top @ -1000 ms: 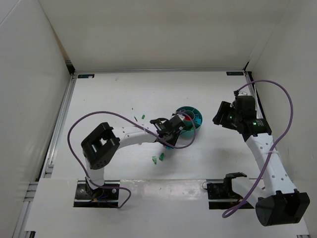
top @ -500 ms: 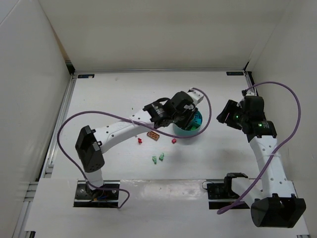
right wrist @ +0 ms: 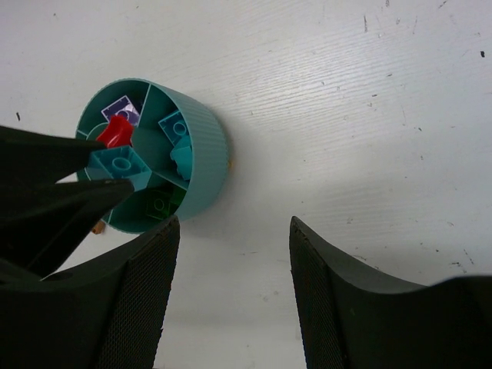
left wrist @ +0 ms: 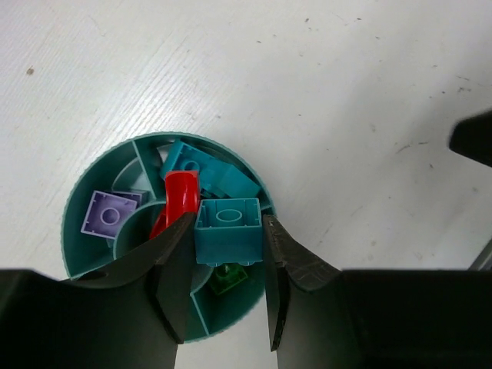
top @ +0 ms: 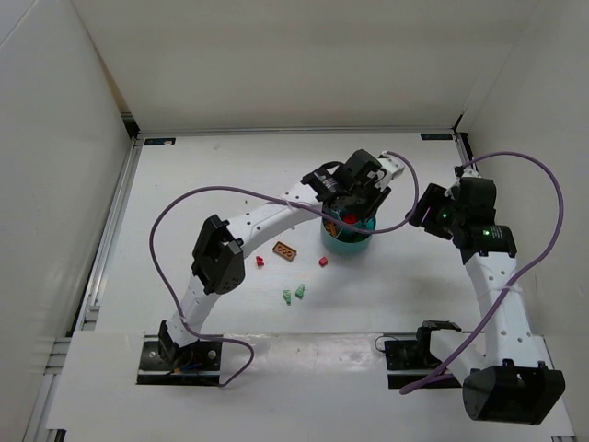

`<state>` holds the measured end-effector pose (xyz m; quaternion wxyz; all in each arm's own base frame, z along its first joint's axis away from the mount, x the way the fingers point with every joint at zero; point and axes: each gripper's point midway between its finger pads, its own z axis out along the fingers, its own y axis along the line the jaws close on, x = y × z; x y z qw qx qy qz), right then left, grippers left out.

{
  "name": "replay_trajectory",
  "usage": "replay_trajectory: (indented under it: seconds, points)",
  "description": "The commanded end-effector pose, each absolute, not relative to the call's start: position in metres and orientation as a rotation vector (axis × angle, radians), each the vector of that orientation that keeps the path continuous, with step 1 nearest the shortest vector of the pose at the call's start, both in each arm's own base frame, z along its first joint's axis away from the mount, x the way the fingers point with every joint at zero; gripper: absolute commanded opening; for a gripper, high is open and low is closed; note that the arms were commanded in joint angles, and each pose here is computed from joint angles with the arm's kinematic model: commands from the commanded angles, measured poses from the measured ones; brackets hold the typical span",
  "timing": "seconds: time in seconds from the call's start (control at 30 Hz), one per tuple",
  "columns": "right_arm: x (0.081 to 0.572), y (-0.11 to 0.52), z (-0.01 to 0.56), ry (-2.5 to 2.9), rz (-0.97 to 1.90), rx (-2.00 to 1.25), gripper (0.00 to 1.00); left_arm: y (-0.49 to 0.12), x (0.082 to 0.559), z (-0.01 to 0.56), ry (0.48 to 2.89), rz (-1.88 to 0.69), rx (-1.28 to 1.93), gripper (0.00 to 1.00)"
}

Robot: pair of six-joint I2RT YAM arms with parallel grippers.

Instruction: Sort the legos into containers by color

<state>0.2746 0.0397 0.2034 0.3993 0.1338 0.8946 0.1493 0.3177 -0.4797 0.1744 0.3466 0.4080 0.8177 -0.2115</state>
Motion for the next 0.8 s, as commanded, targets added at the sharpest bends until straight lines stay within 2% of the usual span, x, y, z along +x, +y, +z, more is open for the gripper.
replay_trajectory:
  seconds: [0.0, 0.37, 0.77]
  points:
    - [0.277, 0.042, 0.211, 2.224, 0.378, 0.303, 0.63, -0.484, 0.324, 0.217, 2.030, -0.607, 1.046, 0.41]
    - [0.279, 0.043, 0.211, 2.221, 0.390, 0.302, 0.63, -0.469, 0.338, 0.223, 2.040, -0.545, 0.980, 0.41]
    - [0.283, 0.048, 0.210, 2.228, 0.438, 0.299, 0.63, -0.416, 0.365, 0.242, 2.122, -0.463, 0.646, 0.43]
